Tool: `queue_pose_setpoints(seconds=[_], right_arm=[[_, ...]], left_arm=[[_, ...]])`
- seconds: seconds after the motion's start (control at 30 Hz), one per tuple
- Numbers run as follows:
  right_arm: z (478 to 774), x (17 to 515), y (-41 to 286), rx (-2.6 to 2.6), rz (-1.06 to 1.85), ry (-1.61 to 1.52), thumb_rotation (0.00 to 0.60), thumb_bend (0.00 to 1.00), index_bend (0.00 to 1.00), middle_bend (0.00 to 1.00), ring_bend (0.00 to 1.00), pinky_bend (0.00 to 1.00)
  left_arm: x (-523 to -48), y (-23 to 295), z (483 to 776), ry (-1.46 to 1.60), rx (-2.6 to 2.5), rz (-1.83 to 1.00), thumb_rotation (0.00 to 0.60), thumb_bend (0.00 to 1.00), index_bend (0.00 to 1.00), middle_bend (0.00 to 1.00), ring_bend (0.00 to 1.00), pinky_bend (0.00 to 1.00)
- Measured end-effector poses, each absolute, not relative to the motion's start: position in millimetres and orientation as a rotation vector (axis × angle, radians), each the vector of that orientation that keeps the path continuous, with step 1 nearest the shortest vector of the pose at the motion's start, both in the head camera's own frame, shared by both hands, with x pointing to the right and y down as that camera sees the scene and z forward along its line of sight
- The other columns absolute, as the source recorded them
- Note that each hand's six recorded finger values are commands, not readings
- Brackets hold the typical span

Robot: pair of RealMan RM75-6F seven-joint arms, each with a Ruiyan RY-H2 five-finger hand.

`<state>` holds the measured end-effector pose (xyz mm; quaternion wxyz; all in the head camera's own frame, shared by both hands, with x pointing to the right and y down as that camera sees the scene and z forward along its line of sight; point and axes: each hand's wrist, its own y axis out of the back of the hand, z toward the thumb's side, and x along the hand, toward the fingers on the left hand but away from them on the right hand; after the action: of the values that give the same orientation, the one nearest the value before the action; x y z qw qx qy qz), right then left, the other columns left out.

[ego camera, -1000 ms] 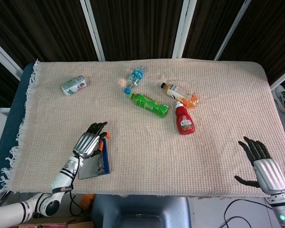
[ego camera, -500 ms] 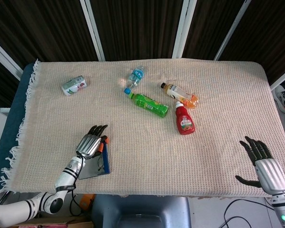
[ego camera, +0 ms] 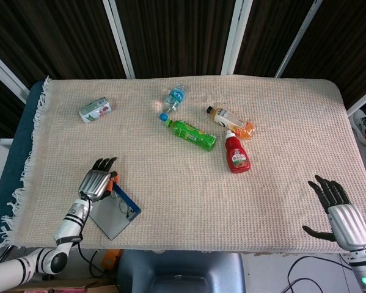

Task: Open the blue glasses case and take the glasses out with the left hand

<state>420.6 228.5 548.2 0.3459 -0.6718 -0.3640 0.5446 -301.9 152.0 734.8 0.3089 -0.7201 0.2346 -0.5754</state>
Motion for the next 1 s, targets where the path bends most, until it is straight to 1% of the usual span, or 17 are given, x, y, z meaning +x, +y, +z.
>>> queue_pose_setpoints(seconds=[0.23, 0.47, 0.8, 0.93, 1.0], right_arm=[[550.2, 418.4, 229.7, -1.739, 1.418, -0.933, 0.6, 0.15, 0.0, 0.0, 0.0, 0.0], [550.3, 417.9, 230.0, -1.74, 1.417, -0.935, 0.6, 0.15, 0.0, 0.0, 0.0, 0.0], [548.7, 418.3, 229.9, -1.743, 1.411, -0.94, 0.6, 0.15, 0.0, 0.0, 0.0, 0.0], [549.1, 418.0, 230.2, -1.741, 1.414, -0.937, 0.6, 0.15, 0.0, 0.0, 0.0, 0.0], [549.1, 418.0, 230.3, -1.741, 1.415, -0.937, 0.6, 0.15, 0.0, 0.0, 0.0, 0.0]], left_arm=[[-324.9, 160.1, 723.0, 0.568, -1.891, -1.592, 0.6, 0.75, 0.47, 0.0, 0.0, 0.0], [-333.8, 170.5, 713.4, 0.51, -1.906, -1.637, 0.6, 0.75, 0.47, 0.0, 0.0, 0.0], [-349.8, 179.8, 709.4, 0.47, -1.921, -1.745, 0.6, 0.71, 0.44, 0.0, 0.0, 0.0], [-349.3, 180.7, 703.7, 0.475, -1.931, -1.735, 0.6, 0.7, 0.43, 0.0, 0.0, 0.0], [-348.2, 181.1, 699.8, 0.476, -1.936, -1.722, 0.6, 0.68, 0.43, 0.0, 0.0, 0.0]])
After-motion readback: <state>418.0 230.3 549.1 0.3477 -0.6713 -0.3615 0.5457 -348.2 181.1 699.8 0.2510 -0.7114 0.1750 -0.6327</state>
